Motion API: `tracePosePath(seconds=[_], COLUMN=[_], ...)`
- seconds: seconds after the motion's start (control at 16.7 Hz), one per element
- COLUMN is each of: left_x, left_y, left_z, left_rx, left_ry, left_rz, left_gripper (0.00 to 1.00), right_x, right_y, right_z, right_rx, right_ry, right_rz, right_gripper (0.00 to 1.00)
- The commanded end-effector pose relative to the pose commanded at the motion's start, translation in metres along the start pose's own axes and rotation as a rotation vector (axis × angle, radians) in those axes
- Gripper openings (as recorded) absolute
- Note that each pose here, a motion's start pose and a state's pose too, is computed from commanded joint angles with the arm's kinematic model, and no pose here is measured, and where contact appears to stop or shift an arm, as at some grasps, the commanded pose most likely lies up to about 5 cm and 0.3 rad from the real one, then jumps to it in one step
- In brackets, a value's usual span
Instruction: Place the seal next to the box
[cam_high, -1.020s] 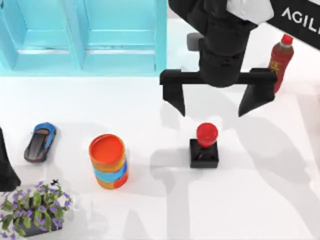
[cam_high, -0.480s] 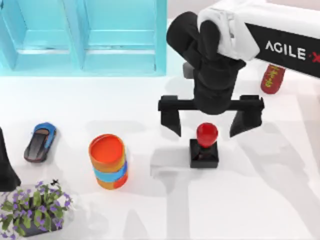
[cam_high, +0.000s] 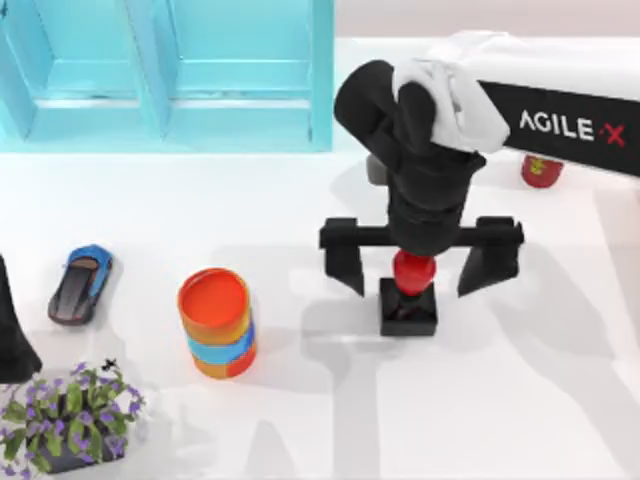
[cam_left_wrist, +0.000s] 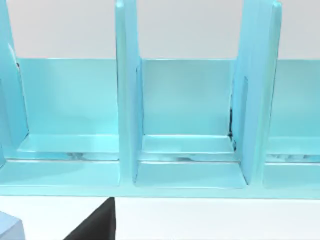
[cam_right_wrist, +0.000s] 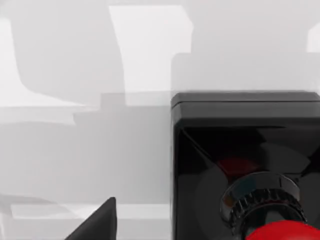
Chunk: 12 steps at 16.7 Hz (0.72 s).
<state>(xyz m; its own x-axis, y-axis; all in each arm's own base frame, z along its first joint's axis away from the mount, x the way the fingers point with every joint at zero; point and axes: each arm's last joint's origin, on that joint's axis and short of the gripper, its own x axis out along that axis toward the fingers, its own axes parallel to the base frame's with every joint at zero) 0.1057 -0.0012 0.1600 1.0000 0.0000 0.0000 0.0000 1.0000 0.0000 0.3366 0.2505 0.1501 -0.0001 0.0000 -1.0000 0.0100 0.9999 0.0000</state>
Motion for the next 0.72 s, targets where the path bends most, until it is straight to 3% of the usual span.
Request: tracePosePath(seconds=[0.72], left_x=[0.0000], left_y=[0.0000], left_z=[0.0000], left_rx=[0.000], left_ry=[0.000], left_rz=[0.000], left_gripper=[1.00], right_x=[0.0000], right_y=[0.0000], right_z=[0.0000], right_rx=[0.000], right_ry=[0.000], right_rz=[0.000], right_gripper=[0.02])
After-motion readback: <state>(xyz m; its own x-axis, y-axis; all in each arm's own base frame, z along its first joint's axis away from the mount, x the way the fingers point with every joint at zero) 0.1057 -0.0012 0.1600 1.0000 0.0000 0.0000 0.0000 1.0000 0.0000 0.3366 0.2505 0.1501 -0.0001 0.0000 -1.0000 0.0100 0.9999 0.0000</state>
